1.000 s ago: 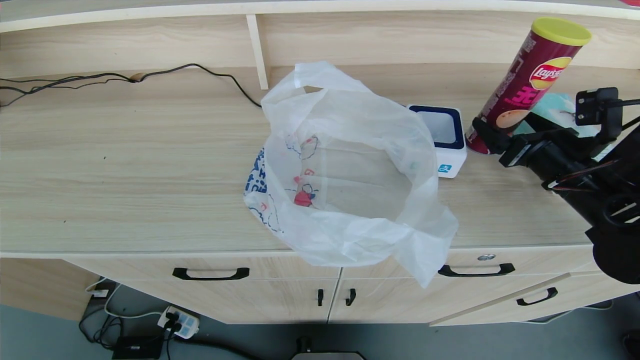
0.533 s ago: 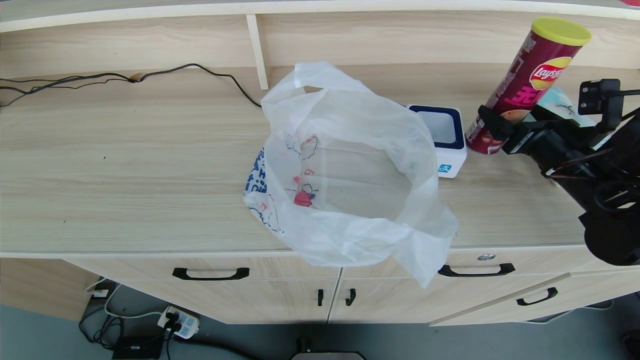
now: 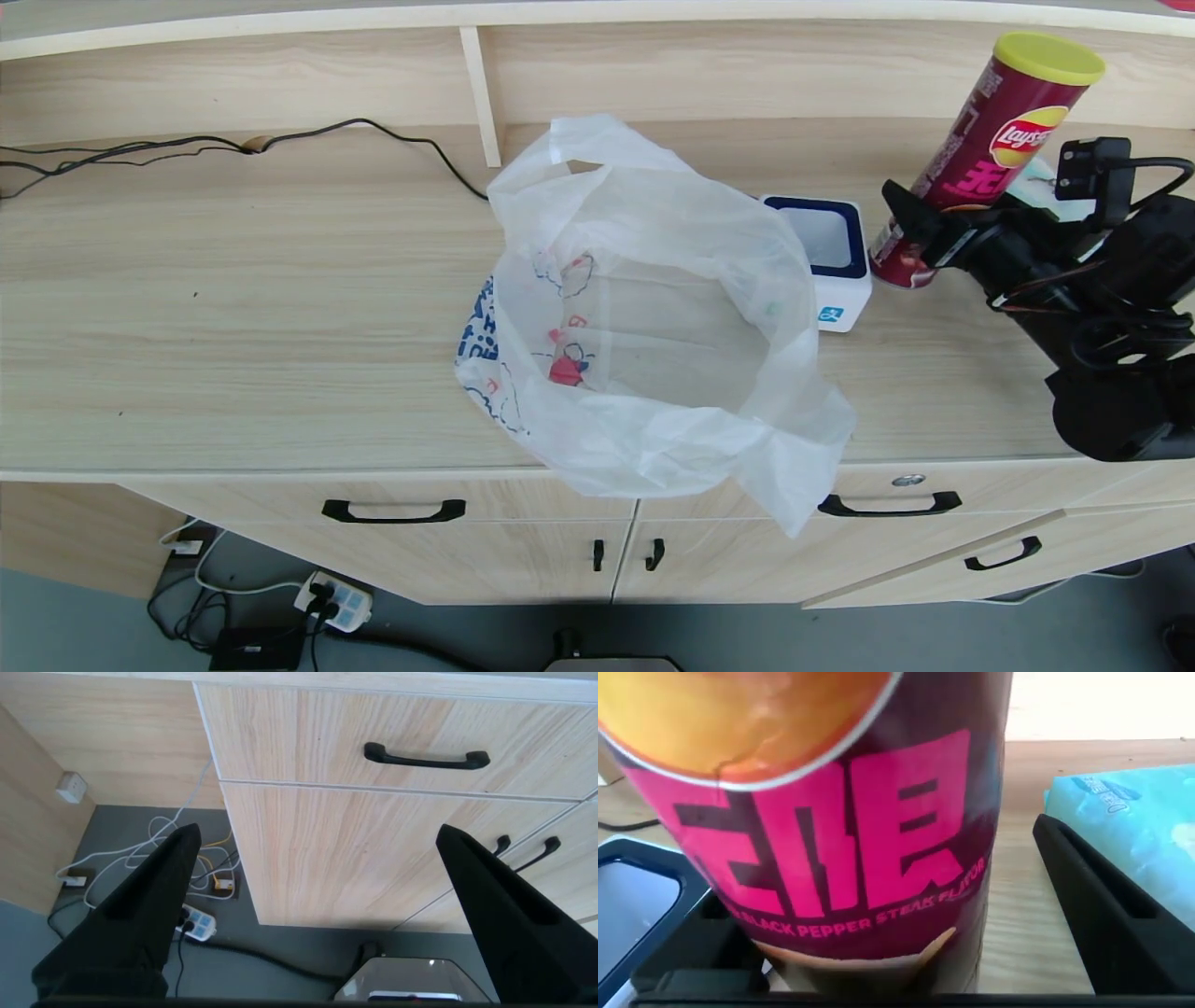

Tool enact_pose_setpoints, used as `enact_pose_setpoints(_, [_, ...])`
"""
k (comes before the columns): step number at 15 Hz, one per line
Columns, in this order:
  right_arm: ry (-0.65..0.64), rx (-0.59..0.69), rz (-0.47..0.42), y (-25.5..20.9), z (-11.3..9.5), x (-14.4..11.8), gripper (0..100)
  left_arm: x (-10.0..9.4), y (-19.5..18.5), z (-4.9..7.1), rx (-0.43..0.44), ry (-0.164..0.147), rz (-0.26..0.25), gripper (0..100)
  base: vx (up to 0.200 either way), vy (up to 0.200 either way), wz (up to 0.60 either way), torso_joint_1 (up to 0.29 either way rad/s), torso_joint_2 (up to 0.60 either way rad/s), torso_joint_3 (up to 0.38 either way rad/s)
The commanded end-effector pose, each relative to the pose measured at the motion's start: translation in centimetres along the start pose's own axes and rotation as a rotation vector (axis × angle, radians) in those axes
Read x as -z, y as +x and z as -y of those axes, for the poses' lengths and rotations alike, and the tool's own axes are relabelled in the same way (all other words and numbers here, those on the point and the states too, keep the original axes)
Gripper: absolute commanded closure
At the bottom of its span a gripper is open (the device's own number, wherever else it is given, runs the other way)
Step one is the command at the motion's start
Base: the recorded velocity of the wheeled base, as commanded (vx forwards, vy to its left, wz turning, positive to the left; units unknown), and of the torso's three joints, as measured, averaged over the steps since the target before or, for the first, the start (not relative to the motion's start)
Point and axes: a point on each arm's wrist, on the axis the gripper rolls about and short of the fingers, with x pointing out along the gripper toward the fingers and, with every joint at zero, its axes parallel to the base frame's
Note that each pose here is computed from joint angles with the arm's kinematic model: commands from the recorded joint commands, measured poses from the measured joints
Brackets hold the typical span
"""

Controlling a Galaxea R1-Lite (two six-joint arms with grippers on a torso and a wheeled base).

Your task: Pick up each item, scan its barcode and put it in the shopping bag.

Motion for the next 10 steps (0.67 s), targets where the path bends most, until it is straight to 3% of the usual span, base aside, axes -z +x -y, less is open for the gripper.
enact_pose_setpoints(1, [0.0, 0.003, -0.002, 0.19, 0.08, 0.32, 0, 0.0, 0.0, 0.0, 0.0, 0.0, 0.0, 0, 0.0, 0.0, 0.0, 0.0, 0.0, 0.0])
enact_pose_setpoints(6, [-0.002, 0.005, 0.0, 0.19, 0.31, 0.24, 0, -0.01, 0.01, 0.0, 0.0, 0.0, -0.001, 0, 0.0, 0.0, 0.0, 0.0, 0.0, 0.0])
enact_pose_setpoints(7, [-0.005, 0.004, 0.009, 0.29, 0.36, 0.0, 100, -0.01, 0.01, 0.0, 0.0, 0.0, -0.001, 0, 0.0, 0.0, 0.0, 0.0, 0.0, 0.0])
enact_pose_setpoints(10, [-0.006, 0.006, 0.028, 0.4, 0.56, -0.56, 100, -0.01, 0.01, 0.0, 0.0, 0.0, -0.001, 0, 0.0, 0.0, 0.0, 0.0, 0.0, 0.0])
